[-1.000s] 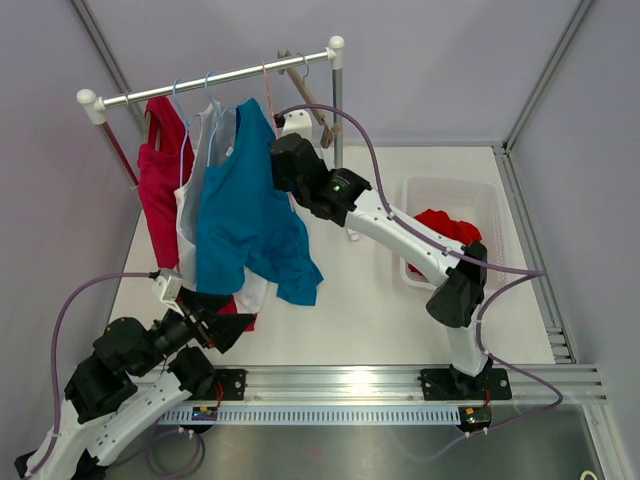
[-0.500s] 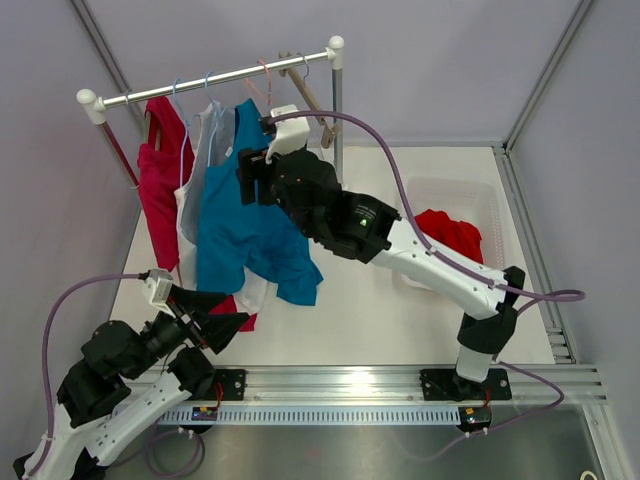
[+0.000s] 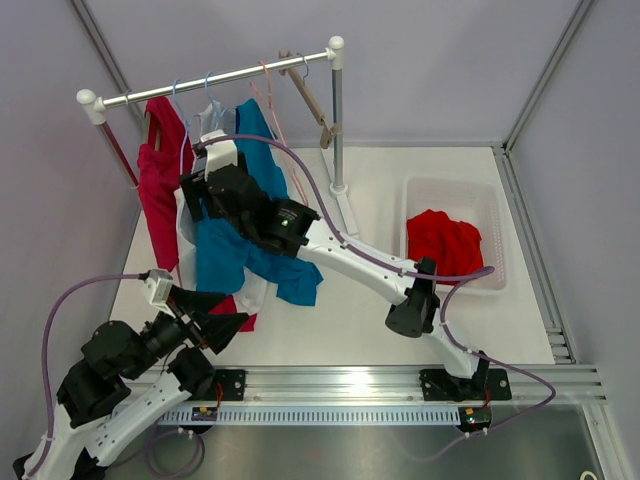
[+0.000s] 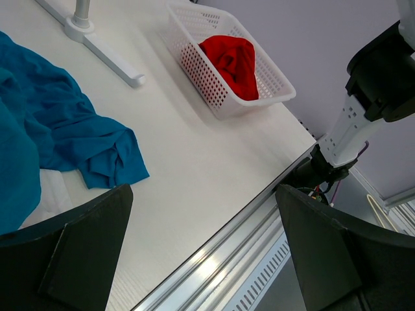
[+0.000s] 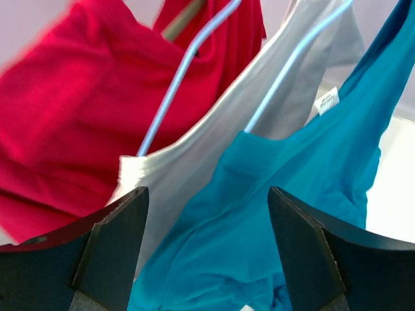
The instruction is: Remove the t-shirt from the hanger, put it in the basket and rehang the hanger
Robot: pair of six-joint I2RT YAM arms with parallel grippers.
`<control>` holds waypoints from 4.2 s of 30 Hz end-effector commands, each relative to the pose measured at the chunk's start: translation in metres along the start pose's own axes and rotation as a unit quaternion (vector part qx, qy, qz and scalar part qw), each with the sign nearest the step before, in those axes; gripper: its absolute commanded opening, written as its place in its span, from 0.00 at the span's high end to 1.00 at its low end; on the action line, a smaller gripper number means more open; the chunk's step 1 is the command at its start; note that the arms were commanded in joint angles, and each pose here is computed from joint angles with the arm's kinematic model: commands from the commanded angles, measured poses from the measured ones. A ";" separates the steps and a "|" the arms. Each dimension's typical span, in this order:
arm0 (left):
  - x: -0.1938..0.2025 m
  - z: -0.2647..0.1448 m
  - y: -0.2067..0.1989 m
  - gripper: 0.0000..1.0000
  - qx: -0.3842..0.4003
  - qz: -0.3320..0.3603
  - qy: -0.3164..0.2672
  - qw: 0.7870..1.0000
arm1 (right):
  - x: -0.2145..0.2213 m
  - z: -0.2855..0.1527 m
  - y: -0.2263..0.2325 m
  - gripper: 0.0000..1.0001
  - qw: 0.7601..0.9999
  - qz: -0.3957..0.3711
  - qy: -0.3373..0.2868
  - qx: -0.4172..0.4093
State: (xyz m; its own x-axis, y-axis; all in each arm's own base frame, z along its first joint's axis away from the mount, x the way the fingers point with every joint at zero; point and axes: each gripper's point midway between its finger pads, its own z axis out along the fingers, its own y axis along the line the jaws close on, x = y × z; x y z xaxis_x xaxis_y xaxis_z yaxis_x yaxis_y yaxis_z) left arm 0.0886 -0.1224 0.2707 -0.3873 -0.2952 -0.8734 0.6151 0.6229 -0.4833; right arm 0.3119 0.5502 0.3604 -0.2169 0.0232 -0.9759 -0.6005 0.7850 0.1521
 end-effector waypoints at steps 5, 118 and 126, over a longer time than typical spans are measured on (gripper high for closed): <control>-0.015 -0.016 -0.007 0.01 0.029 -0.003 -0.057 0.998 | -0.012 -0.008 -0.040 0.25 0.993 -0.035 -0.024 0.112; -0.208 0.066 -0.092 1.00 0.082 -0.125 -0.249 0.957 | 0.195 -0.264 -0.010 1.00 0.993 0.056 0.078 -0.067; -0.253 0.041 -0.131 1.00 0.150 -0.118 -0.285 0.939 | 0.225 -0.267 -0.022 1.00 0.995 0.062 0.082 -0.013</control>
State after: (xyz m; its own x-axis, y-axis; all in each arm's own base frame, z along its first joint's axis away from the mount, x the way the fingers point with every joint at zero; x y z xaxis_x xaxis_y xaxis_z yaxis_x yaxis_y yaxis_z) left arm 0.1619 -0.1847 0.4735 -0.2704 -0.6785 -0.6830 0.6334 0.4089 -0.6570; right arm 0.0682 0.3838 0.1872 -0.4153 -0.0260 -0.9093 -0.6422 0.7164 0.2728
